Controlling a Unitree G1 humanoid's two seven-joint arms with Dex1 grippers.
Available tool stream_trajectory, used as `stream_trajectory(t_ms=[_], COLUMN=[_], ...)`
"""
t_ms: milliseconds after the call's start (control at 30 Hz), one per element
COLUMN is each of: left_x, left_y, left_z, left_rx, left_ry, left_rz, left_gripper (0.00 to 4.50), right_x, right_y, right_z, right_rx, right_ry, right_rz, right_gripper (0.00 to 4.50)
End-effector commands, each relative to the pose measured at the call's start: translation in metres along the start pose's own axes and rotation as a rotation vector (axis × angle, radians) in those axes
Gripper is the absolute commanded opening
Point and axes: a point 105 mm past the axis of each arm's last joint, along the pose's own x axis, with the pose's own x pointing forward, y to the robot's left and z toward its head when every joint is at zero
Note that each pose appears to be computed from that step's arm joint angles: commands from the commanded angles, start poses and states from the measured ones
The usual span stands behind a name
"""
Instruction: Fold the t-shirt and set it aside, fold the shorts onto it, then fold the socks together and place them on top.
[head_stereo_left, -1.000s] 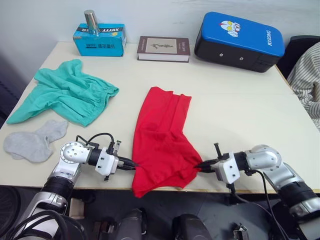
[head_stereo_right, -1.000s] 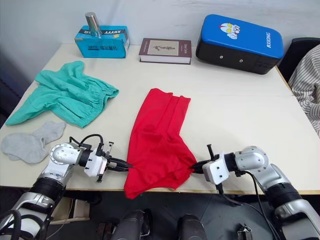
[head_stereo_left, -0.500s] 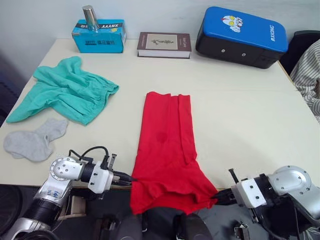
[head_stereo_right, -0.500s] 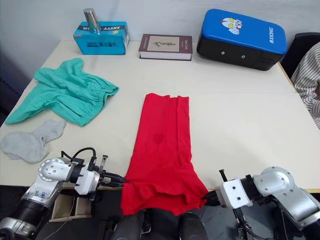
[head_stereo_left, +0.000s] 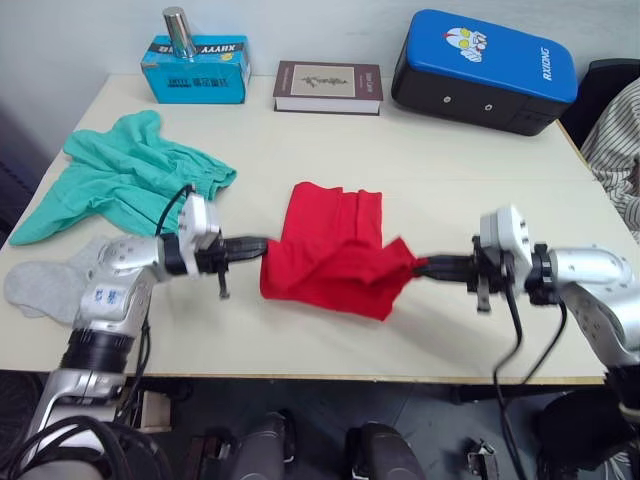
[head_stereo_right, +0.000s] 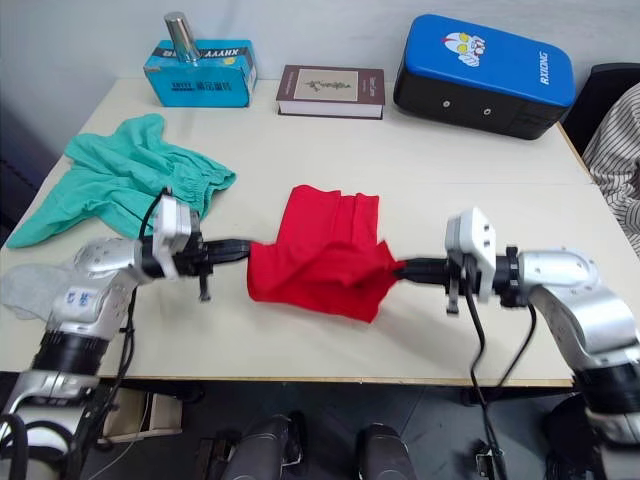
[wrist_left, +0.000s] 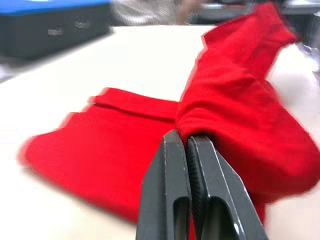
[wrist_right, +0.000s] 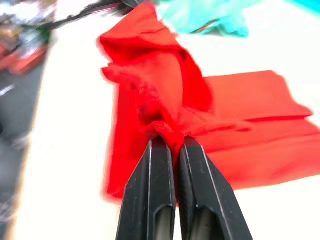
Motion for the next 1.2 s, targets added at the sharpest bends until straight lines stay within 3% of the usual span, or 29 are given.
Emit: stream_trajectory(t_ms=[33,200,300,600,667,800,900,1033,1100,1133,1200], left_x=[0.01,0.026,0.027,0.032,0.034,0.033,0.025,0.014,0.011,0.01,0.005], left_y=[0.042,0.061,0.071,0.07,0.073,0.082,0.091,0.095,0.085,0.081,0.045], left_z=[-0.007,-0.024,-0.029,-0.04,-0.035,-0.031,-0.033,-0.031,-0.017,-0.013,-0.008], left_rx=[-0.082,-0.117,-0.184,-0.239,-0.264,-0.31,-0.349,-0.24,-0.116,-0.084,0.088], left_ry=[0.034,0.101,0.089,0.101,0.072,0.03,0.006,0.013,-0.046,-0.066,-0.08], left_rz=[0.215,0.312,0.379,0.374,0.388,0.471,0.566,0.598,0.503,0.472,0.232], left_gripper=[0.0,0.0,0.0,0.0,0.46,1.62,2.61,3.88,4.47,4.5,4.5], right_x=[0.011,0.042,0.054,0.062,0.061,0.053,0.039,0.018,0.012,0.011,0.022], right_y=[-0.044,-0.066,-0.075,-0.091,-0.099,-0.113,-0.125,-0.13,-0.121,-0.117,-0.075], right_z=[-0.007,-0.032,-0.039,-0.048,-0.046,-0.043,-0.045,-0.045,-0.036,-0.032,-0.013], right_rx=[0.028,0.018,0.01,0.025,0.087,0.169,0.232,0.255,0.215,0.2,-0.007], right_ry=[-0.022,0.058,0.078,0.092,0.054,-0.004,-0.033,-0.073,-0.111,-0.123,-0.135], right_rz=[-0.16,-0.21,-0.254,-0.379,-0.451,-0.583,-0.721,-0.814,-0.762,-0.739,-0.473], right_gripper=[0.04,0.04,0.04,0.04,0.0,1.11,2.19,3.58,4.28,4.48,4.48])
